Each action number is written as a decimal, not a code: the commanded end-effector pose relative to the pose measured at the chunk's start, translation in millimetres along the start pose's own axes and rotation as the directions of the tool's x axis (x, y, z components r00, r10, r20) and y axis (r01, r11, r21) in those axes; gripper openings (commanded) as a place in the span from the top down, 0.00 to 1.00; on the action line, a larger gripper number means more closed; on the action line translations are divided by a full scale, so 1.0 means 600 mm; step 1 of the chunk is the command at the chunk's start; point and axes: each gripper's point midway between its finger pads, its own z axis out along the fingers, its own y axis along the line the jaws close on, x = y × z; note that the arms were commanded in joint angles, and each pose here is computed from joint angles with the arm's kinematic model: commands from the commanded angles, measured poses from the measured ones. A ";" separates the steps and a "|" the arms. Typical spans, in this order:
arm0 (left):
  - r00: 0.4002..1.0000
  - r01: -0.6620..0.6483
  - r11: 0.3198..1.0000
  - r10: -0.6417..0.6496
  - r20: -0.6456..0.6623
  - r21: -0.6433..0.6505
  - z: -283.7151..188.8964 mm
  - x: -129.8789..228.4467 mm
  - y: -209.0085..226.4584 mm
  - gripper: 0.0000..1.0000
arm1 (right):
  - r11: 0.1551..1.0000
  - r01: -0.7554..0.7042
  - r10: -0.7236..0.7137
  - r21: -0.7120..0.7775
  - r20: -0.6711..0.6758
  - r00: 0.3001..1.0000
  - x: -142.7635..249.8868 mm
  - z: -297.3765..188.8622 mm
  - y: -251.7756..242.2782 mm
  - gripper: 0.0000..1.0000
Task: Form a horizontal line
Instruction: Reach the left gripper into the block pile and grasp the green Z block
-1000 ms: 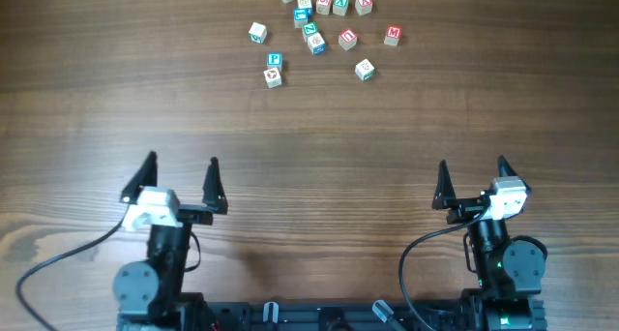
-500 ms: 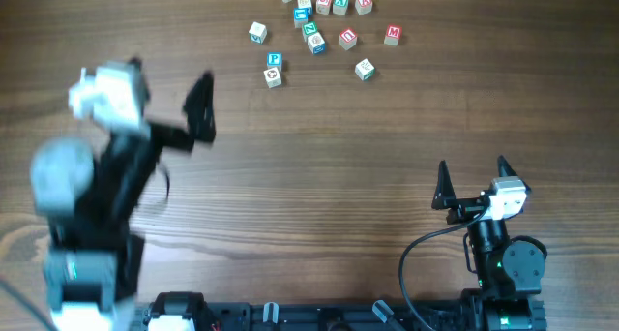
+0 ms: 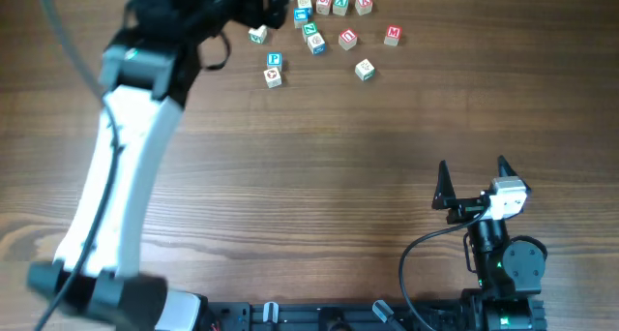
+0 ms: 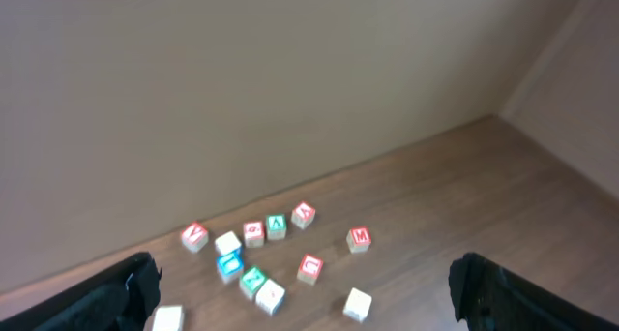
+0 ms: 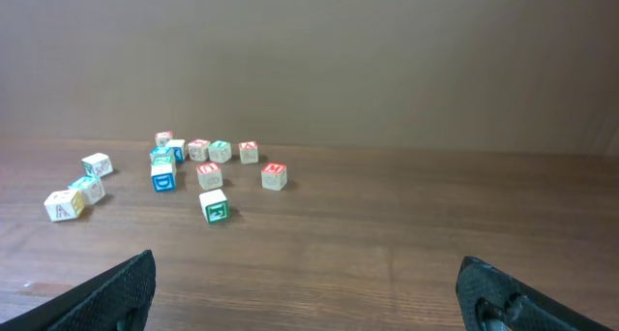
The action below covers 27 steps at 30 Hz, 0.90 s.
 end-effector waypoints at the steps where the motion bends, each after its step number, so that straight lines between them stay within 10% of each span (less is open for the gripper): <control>1: 0.999 -0.032 0.999 0.033 -0.006 0.041 0.059 0.016 -0.009 0.00 | 1.000 0.014 -0.014 0.014 0.007 1.000 -0.002 -0.001 -0.005 0.00; 12: 0.981 0.110 0.994 -0.104 -0.166 0.029 0.205 0.163 0.027 0.00 | 1.000 0.014 -0.014 0.014 0.007 1.000 -0.002 -0.001 -0.005 0.00; 27: 0.927 0.252 0.834 -0.354 -0.126 -0.492 0.355 0.389 0.075 0.00 | 1.000 0.014 -0.014 0.014 0.007 1.000 -0.002 -0.001 -0.005 0.00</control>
